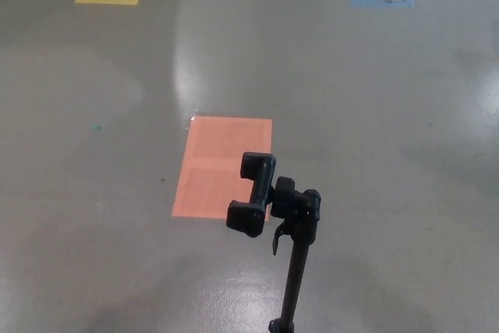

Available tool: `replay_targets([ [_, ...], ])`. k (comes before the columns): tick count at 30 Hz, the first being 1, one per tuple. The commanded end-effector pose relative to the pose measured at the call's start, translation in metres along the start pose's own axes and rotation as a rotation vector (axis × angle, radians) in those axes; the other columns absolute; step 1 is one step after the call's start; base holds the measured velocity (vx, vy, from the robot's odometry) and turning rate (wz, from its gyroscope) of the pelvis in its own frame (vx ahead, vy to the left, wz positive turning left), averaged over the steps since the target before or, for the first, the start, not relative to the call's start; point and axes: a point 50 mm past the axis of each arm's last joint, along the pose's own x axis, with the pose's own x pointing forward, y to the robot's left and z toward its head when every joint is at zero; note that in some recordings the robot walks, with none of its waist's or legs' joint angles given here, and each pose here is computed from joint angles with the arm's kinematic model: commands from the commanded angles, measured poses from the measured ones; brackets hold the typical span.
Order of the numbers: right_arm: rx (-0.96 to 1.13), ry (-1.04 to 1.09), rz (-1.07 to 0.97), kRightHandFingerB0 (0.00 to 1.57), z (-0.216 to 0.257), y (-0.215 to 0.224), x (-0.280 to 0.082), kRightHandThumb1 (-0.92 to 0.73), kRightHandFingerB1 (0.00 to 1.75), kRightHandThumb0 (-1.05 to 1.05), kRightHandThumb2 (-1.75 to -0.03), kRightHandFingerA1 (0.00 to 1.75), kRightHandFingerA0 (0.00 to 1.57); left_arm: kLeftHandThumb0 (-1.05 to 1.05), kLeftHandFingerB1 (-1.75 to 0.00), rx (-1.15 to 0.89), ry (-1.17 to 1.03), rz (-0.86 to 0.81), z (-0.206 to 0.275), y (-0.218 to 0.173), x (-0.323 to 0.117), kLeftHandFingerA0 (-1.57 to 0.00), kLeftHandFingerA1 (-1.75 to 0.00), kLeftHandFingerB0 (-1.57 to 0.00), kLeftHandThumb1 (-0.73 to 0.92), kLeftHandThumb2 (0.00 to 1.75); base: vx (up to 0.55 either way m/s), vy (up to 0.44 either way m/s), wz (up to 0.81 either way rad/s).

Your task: The robot uses its left hand to grab the top of a phone stand kept on the floor and tilt it upwards to adjust its angle

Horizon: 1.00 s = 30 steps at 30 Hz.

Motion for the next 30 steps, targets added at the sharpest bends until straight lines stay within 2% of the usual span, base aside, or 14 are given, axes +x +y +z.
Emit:
replay_targets([
  [1, -0.018, -0.018, -0.003, 0.23, 0.003, -0.008, -0.001, -0.79, 0.29, -0.66, -0.63, 0.35, 0.21, -0.66, -0.28, 0.010, -0.022, -0.006, 0.000, 0.010, -0.003, -0.25, -0.31, -0.20, 0.92, 0.68, 0.00, 0.000, 0.00],
  [5, -0.012, -0.030, -0.012, 0.21, 0.006, -0.010, -0.001, -0.79, 0.29, -0.66, -0.64, 0.35, 0.19, -0.68, -0.28, 0.026, -0.037, 0.013, 0.002, 0.012, -0.003, -0.21, -0.30, -0.16, 0.91, 0.67, 0.00, 0.000, 0.00],
  [6, -0.007, -0.037, -0.019, 0.20, 0.008, -0.012, -0.001, -0.79, 0.29, -0.68, -0.65, 0.34, 0.17, -0.34, -0.48, 0.019, -0.059, 0.028, 0.005, 0.013, -0.003, 0.00, -0.48, 0.00, 0.55, 1.09, 0.00, 0.000, 0.00],
  [7, -0.007, -0.039, -0.023, 0.20, 0.009, -0.013, -0.001, -0.79, 0.29, -0.68, -0.65, 0.34, 0.17, -0.34, -0.48, 0.015, -0.071, 0.038, 0.007, 0.014, -0.003, 0.00, -0.48, 0.00, 0.55, 1.09, 0.00, 0.000, 0.00],
  [8, -0.010, -0.048, -0.029, 0.18, 0.010, -0.014, -0.001, -0.81, 0.28, -0.71, -0.65, 0.33, 0.16, -0.35, -0.49, 0.029, -0.109, 0.067, 0.012, 0.017, -0.003, 0.00, -0.48, 0.00, 0.53, 1.08, 0.00, 0.000, 0.00],
  [9, -0.007, -0.061, -0.033, 0.00, 0.011, -0.015, -0.001, -0.49, 0.49, -0.37, -1.07, 0.51, 0.01, -0.73, -0.33, 0.049, -0.163, 0.111, 0.020, 0.020, -0.003, -0.10, -0.40, -0.05, 0.66, 0.93, 0.00, 0.000, 0.00],
  [12, 0.012, -0.096, -0.039, 0.11, 0.012, -0.015, -0.002, -0.69, 0.31, -0.89, -1.03, 0.42, 0.01, -0.71, -0.28, 0.067, -0.284, 0.175, 0.035, 0.025, -0.006, -0.09, -0.40, -0.06, 0.64, 0.90, 0.00, 0.000, 0.00],
  [13, 0.026, -0.106, -0.042, 0.11, 0.013, -0.015, -0.002, -0.83, 0.25, -0.81, -0.66, 0.34, 0.11, -0.71, -0.27, 0.065, -0.337, 0.196, 0.042, 0.027, -0.008, -0.09, -0.40, -0.05, 0.62, 0.90, 0.00, 0.000, 0.00],
  [21, 0.022, -0.127, -0.046, 0.01, 0.018, -0.018, -0.002, -0.67, 0.30, -0.82, -1.06, 0.46, 0.05, -0.71, -0.13, 0.228, -0.650, 0.289, 0.089, 0.046, -0.029, -0.14, -0.31, -0.02, 0.69, 0.68, 0.00, 0.000, 0.00],
  [23, -0.004, -0.122, -0.056, 0.11, 0.020, -0.018, -0.002, -0.86, 0.28, -0.82, -0.66, 0.34, 0.14, -0.82, -0.13, 0.303, -0.733, 0.328, 0.104, 0.053, -0.039, -0.12, -0.34, 0.00, 0.66, 0.98, 0.00, 0.000, 0.00],
  [24, -0.002, -0.122, -0.058, 0.00, 0.021, -0.019, -0.002, -0.66, 0.37, -0.81, -1.06, 0.50, 0.13, -0.77, -0.10, 0.322, -0.763, 0.334, 0.110, 0.056, -0.043, -0.13, -0.26, 0.00, 0.81, 0.63, 0.00, 0.000, 0.00],
  [25, 0.005, -0.125, -0.058, 0.00, 0.023, -0.020, -0.001, -0.69, 0.35, -0.85, -1.05, 0.48, 0.12, -0.98, 0.00, 0.374, -0.815, 0.348, 0.121, 0.063, -0.053, -0.15, -0.25, 0.00, 0.74, 1.00, 0.00, 0.000, 0.00],
  [27, 0.007, -0.127, -0.057, 0.00, 0.024, -0.021, -0.001, -0.69, 0.35, -0.85, -1.05, 0.48, 0.12, -0.98, 0.00, 0.427, -0.850, 0.362, 0.130, 0.067, -0.062, -0.15, -0.25, 0.00, 0.74, 1.00, 0.00, 0.000, 0.00],
  [30, 0.027, -0.131, -0.049, 0.01, 0.025, -0.021, -0.001, -0.68, 0.35, -0.83, -1.05, 0.48, 0.11, -0.76, -0.09, 0.526, -0.982, 0.424, 0.153, 0.077, -0.083, -0.19, -0.28, 0.00, 0.76, 0.63, 0.00, 0.000, 0.00],
])
